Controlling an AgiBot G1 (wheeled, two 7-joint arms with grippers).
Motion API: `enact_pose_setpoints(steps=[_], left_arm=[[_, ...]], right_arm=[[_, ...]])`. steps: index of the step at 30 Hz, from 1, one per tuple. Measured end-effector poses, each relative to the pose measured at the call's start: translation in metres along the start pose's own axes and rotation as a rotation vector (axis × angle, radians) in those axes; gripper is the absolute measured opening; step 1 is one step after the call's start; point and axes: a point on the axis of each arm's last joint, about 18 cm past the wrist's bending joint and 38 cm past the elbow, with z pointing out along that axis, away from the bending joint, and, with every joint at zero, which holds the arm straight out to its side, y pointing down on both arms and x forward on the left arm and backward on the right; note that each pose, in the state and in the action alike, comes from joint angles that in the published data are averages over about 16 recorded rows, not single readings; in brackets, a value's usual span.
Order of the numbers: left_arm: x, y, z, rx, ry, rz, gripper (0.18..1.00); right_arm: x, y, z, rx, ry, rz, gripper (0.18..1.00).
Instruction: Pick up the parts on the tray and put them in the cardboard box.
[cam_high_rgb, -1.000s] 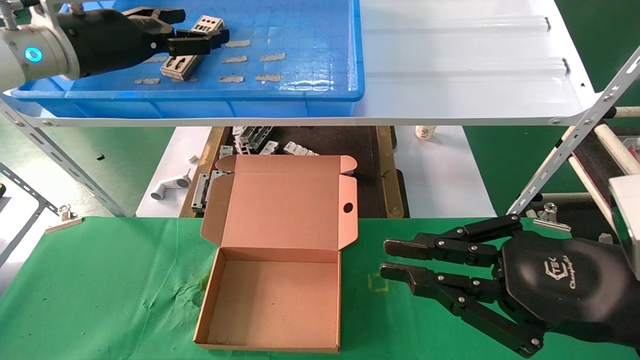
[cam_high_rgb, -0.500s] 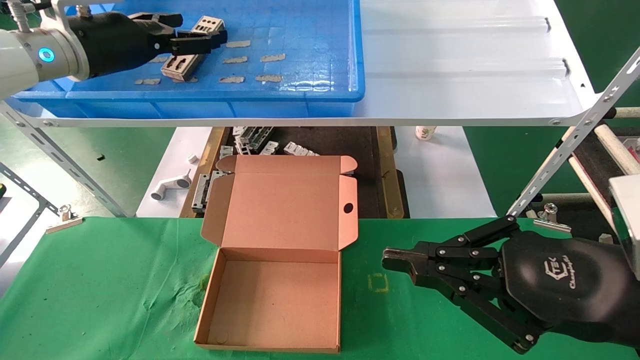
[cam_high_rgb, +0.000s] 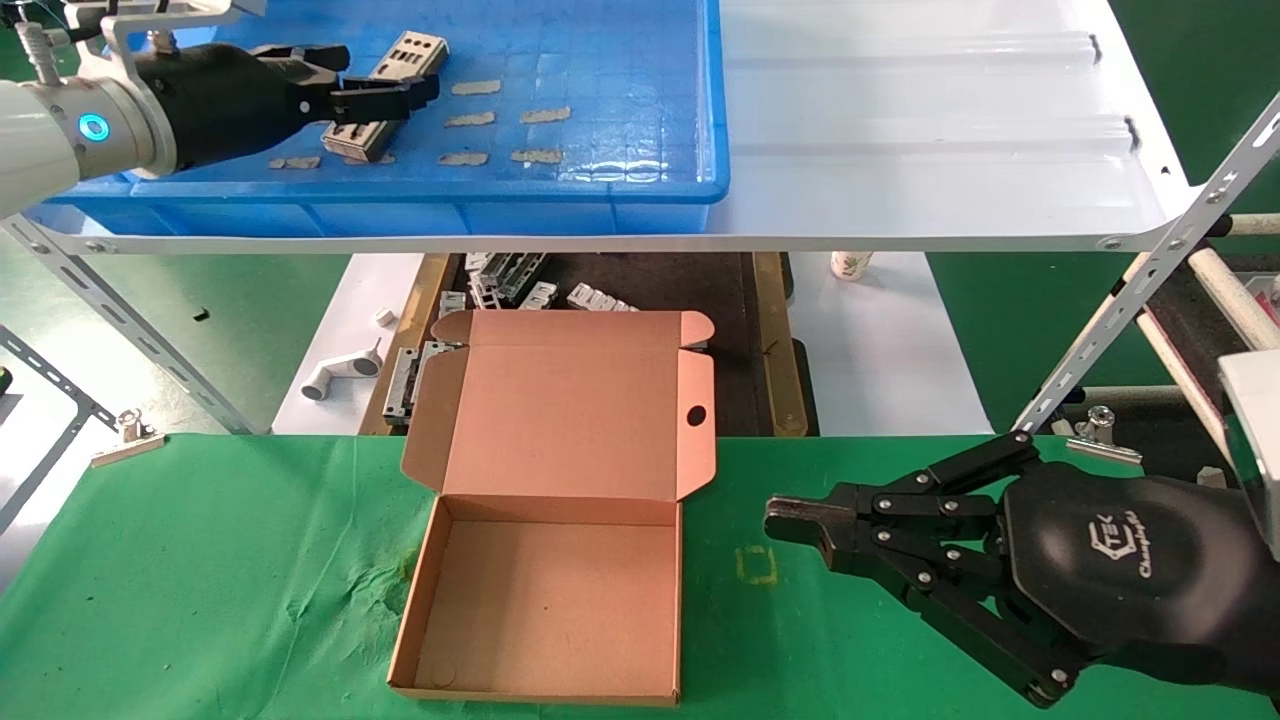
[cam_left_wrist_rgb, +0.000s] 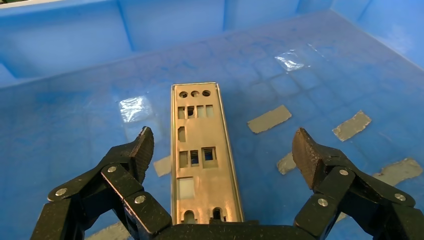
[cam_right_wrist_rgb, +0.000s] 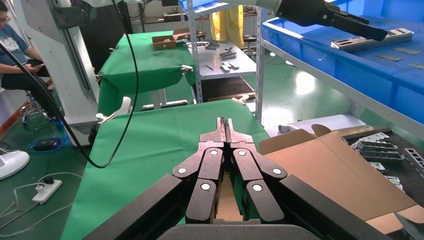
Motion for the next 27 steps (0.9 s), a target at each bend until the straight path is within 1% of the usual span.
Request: enact_pose_setpoints(steps=[11, 18, 24, 27], left_arm=[[-0.002, 0.006, 0.004, -0.009, -0.032, -0.01, 1.001], [-0.006, 0.008, 0.007, -0.01, -0.072, -0.012, 0.997], [-0.01, 0.008, 0.01, -0.008, -0.113, -0.011, 0.977], [-0.012, 0.007, 0.011, -0.006, -0.128, -0.009, 0.951]], right_arm=[[0.0, 0.0, 0.0, 0.0, 0.0, 0.0, 0.191], [0.0, 0.0, 0.0, 0.0, 0.0, 0.0, 0.191], [0.0, 0.0, 0.0, 0.0, 0.0, 0.0, 0.191], [0.0, 0.0, 0.0, 0.0, 0.0, 0.0, 0.191]])
